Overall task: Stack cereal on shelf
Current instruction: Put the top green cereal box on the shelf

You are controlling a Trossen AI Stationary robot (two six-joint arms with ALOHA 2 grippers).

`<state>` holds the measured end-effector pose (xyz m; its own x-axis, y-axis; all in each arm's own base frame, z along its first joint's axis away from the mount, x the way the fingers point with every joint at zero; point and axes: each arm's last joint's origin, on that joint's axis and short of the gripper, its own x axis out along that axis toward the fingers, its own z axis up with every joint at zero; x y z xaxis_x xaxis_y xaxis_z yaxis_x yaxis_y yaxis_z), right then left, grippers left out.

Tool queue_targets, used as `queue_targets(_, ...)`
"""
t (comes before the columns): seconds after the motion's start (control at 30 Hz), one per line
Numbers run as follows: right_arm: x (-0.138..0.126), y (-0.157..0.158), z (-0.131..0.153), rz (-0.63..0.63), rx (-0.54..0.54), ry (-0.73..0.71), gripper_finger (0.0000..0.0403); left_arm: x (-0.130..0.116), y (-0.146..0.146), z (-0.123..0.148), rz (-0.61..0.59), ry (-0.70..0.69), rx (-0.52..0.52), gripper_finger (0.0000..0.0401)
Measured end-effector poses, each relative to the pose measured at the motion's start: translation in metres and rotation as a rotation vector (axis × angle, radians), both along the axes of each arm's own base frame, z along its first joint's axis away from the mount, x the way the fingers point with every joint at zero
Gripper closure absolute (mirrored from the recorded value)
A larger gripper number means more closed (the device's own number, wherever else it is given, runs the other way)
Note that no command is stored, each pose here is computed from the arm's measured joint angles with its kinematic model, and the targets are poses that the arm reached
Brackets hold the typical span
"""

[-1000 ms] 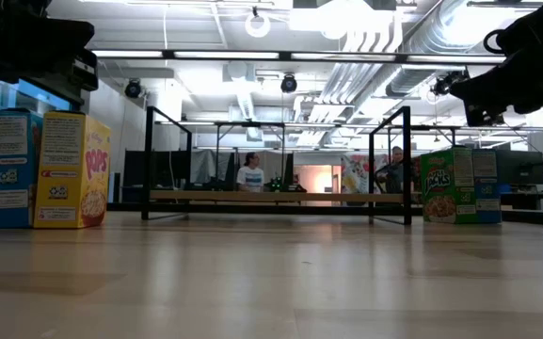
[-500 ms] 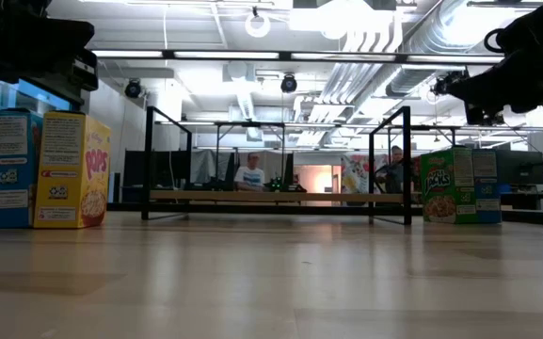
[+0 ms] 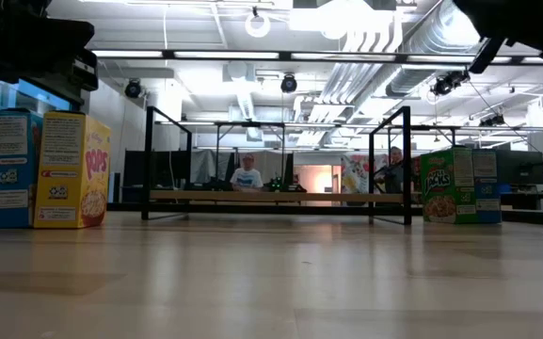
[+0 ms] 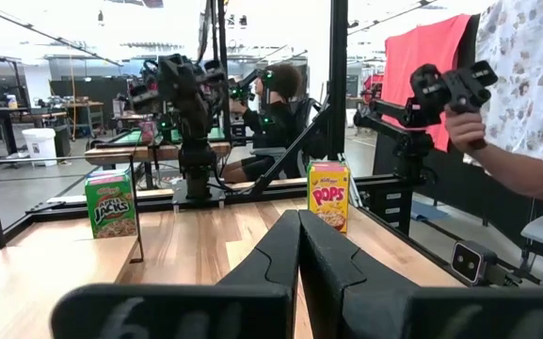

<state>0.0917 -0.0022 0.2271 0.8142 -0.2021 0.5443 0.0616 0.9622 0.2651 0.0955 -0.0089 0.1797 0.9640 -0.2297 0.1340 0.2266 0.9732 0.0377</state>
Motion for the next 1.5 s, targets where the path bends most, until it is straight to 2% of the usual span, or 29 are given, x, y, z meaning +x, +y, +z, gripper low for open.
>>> queue_targets(0.13,0.009,-0.001,0.02,-0.099,-0.099,0.029,0.0403,0.0,0.0,0.0,0.0,0.001,0.0,0.0401)
queue_targets(0.23,0.022,-0.006,0.041,-0.238,-0.037,0.098,0.0401,0.0,0.0,0.0,0.0,0.002,0.0,0.0401)
queue_targets(0.33,0.042,-0.011,0.058,-0.375,0.022,0.323,0.0383,0.0,0.0,0.0,0.0,0.002,0.0,0.0401)
queue_targets(0.43,0.058,-0.017,0.072,-0.489,0.105,0.59,0.0338,0.0,0.0,0.0,0.0,0.002,0.0,0.0401)
queue_targets(0.5,0.062,-0.022,0.085,-0.575,0.191,0.711,0.0297,0.0,0.0,0.0,0.0,0.002,0.0,0.0401)
queue_targets(0.57,0.062,-0.025,0.097,-0.647,0.255,0.815,0.0253,0.0,0.0,0.0,0.0,0.002,0.0,0.0401)
queue_targets(0.73,0.054,-0.032,0.117,-0.723,0.407,1.036,0.0153,0.0,0.0,0.0,0.0,0.002,0.0,0.0401)
queue_targets(0.87,0.046,-0.036,0.108,-0.816,0.575,1.176,0.0119,0.0,0.0,0.0,0.0,0.002,0.0,0.0401)
queue_targets(0.93,0.044,-0.038,0.096,-0.821,0.642,1.24,0.0117,0.0,0.0,0.0,0.0,0.002,0.0,0.0401)
queue_targets(1.03,0.046,-0.04,0.076,-0.777,0.685,1.337,0.0116,0.0,0.0,0.0,0.0,0.002,0.0,0.0401)
queue_targets(1.2,0.046,-0.045,0.06,-0.743,0.701,1.401,0.0116,0.0,0.0,0.0,0.0,0.002,0.0,0.0401)
queue_targets(1.5,0.056,-0.06,0.04,-0.627,0.671,1.404,0.0116,0.0,0.0,0.0,0.0,0.001,0.0,0.0401)
